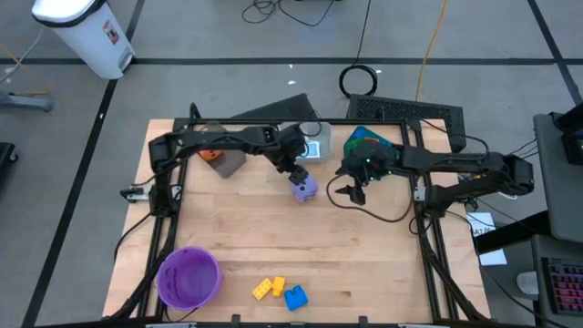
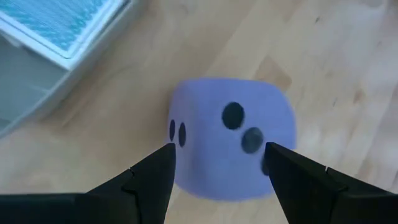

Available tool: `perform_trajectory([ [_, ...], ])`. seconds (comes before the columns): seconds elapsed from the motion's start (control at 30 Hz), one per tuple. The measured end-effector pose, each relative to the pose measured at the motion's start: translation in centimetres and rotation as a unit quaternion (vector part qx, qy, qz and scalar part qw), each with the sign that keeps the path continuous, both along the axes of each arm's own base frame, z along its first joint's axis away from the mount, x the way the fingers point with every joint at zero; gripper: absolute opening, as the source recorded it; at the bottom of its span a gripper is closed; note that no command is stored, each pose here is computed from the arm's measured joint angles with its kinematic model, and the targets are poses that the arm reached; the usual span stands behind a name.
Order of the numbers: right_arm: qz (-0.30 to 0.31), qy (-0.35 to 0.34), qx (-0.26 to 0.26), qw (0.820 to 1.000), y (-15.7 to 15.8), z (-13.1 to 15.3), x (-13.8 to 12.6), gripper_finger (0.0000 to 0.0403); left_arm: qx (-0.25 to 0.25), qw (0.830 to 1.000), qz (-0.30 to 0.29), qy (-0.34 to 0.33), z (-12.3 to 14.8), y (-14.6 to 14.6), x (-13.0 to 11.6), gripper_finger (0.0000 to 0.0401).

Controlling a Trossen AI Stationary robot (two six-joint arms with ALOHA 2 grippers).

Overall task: Pick & Place Toys
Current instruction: Put the purple dice into the black bin

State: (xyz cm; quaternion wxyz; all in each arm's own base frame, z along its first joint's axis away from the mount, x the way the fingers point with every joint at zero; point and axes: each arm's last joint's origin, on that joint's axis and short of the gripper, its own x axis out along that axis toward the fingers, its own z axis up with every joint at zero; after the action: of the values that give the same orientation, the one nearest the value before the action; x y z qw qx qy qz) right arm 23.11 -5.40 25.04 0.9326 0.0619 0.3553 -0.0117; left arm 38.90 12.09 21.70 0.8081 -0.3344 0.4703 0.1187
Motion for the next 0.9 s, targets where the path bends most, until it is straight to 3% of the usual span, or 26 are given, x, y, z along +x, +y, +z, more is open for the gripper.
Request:
perform_trajectory([
  [0.3,-0.013,0.015,0.018,1.000,0.2,-1.0,-0.6,0.0304,-0.021,0.999,-0.044,-0.004,-2.7,0.2,1.2,0.0255],
  [0.5,-0.015,0.022,0.021,0.999,0.2,-1.4,-0.8,0.0304,-0.084,0.994,-0.066,-0.009,-4.5,0.4,1.7,0.0255],
  [0.7,-0.015,0.022,0.021,0.999,0.2,-1.4,-0.8,0.0304,-0.107,0.992,-0.070,0.000,-5.8,0.1,2.0,0.0254],
  [0.8,-0.015,0.021,0.021,0.999,0.2,-1.4,-0.8,0.0304,-0.113,0.992,-0.062,0.004,-5.8,0.1,2.0,0.0232],
  [0.9,-0.015,0.021,0.021,0.999,0.2,-1.4,-0.8,0.0304,-0.117,0.992,-0.056,0.007,-5.9,0.1,2.0,0.0185],
])
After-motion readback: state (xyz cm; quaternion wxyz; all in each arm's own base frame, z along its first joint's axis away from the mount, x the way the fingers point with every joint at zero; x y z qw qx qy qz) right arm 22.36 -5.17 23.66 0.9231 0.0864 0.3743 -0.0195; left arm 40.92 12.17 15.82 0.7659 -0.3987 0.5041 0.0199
